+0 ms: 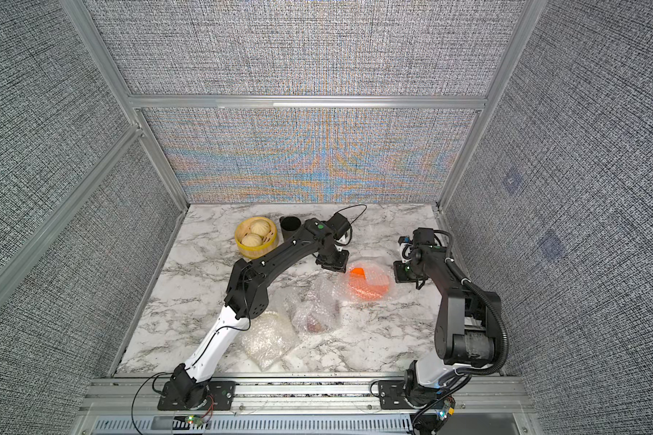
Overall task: Unpack dinner plates from bubble wrap
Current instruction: Unwrap the bubble wrap at the center of the board.
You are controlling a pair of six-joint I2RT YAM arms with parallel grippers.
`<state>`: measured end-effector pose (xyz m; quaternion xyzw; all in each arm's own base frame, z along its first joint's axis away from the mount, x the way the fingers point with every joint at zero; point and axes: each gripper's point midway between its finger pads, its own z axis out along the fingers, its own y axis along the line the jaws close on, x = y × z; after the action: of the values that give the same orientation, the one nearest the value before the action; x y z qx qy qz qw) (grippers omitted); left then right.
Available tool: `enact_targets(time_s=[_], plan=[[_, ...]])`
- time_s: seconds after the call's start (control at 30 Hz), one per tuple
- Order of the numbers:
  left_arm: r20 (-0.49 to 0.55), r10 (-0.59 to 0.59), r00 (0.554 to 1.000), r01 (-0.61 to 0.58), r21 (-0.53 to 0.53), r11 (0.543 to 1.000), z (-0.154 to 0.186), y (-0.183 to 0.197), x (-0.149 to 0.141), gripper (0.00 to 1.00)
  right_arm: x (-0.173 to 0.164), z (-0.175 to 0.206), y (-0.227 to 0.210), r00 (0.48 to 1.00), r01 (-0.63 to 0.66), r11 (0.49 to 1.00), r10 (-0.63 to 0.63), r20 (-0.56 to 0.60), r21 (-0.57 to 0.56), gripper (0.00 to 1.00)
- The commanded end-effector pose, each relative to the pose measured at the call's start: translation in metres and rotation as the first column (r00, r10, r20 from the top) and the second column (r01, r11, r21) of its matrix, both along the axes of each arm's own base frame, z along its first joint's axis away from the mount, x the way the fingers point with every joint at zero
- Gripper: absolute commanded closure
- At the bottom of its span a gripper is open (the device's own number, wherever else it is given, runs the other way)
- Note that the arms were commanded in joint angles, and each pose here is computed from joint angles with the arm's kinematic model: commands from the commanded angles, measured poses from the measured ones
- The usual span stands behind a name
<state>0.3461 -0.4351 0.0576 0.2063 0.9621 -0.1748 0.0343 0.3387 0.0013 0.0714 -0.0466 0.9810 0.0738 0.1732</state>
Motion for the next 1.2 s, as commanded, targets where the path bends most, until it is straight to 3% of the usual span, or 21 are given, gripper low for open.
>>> enact_targets(time_s=[0.0, 0.1, 0.17, 0.3, 0.37, 0.47, 0.53, 0.73, 0.8, 0.83, 0.87, 0.93, 1.03, 1.17], plan=[[-0.025, -0.002, 1.000, 0.002, 0.007, 1.000, -0.002, 0.002, -0.004, 0.65, -0.006, 0.002, 0.017, 0.999, 0.000, 0.994, -0.004, 0.034, 0.112, 1.00], [0.000, -0.026, 1.000, 0.026, -0.049, 0.998, 0.011, -0.007, -0.002, 0.64, -0.006, 0.012, 0.023, 0.995, -0.020, 0.989, 0.006, 0.095, 0.146, 1.00], [0.034, -0.042, 0.999, 0.045, -0.096, 0.994, 0.026, -0.015, 0.002, 0.59, -0.006, 0.013, 0.024, 0.996, -0.015, 0.988, 0.001, 0.091, 0.154, 0.93], [0.094, -0.054, 0.994, 0.066, -0.135, 0.989, 0.043, -0.023, 0.011, 0.47, -0.003, 0.029, 0.023, 0.993, -0.026, 0.990, 0.010, 0.115, 0.138, 0.52], [0.107, -0.063, 0.992, 0.078, -0.142, 0.987, 0.042, -0.027, 0.013, 0.40, 0.000, 0.045, 0.024, 0.986, -0.024, 0.991, 0.003, 0.165, 0.129, 0.40], [0.103, -0.077, 0.992, 0.092, -0.157, 0.983, 0.035, -0.033, 0.015, 0.37, 0.005, 0.070, 0.030, 0.980, -0.017, 0.987, -0.015, 0.199, 0.157, 0.37], [0.107, -0.092, 0.990, 0.110, -0.175, 0.978, 0.034, -0.040, 0.014, 0.36, 0.004, 0.078, 0.033, 0.985, 0.037, 0.977, -0.071, 0.160, 0.208, 0.37], [0.126, -0.129, 0.984, 0.151, -0.191, 0.970, 0.018, -0.058, 0.012, 0.35, -0.011, 0.080, 0.061, 0.982, 0.188, 0.892, -0.168, -0.084, 0.411, 0.37], [0.130, -0.122, 0.984, 0.144, -0.179, 0.973, 0.005, -0.059, 0.016, 0.40, -0.016, 0.082, 0.066, 0.979, 0.203, 0.876, -0.176, -0.103, 0.437, 0.37], [0.129, -0.117, 0.985, 0.139, -0.180, 0.974, 0.002, -0.060, 0.018, 0.52, -0.017, 0.083, 0.068, 0.979, 0.206, 0.872, -0.181, -0.099, 0.445, 0.37], [0.118, -0.110, 0.987, 0.129, -0.175, 0.976, -0.004, -0.059, 0.018, 0.72, -0.019, 0.086, 0.070, 0.978, 0.210, 0.868, -0.185, -0.099, 0.451, 0.37], [0.073, -0.070, 0.995, 0.081, -0.159, 0.984, -0.013, -0.053, 0.017, 0.89, -0.026, 0.090, 0.072, 0.973, 0.231, 0.855, -0.200, -0.117, 0.463, 0.37], [-0.002, 0.021, 1.000, -0.021, -0.092, 0.996, -0.018, -0.032, 0.006, 0.98, -0.043, 0.085, 0.077, 0.949, 0.310, 0.826, -0.239, -0.205, 0.472, 0.38], [-0.029, 0.084, 0.996, -0.086, -0.103, 0.991, -0.006, -0.016, -0.010, 0.99, -0.080, 0.066, 0.094, 0.912, 0.383, 0.792, -0.242, -0.332, 0.476, 0.38]])
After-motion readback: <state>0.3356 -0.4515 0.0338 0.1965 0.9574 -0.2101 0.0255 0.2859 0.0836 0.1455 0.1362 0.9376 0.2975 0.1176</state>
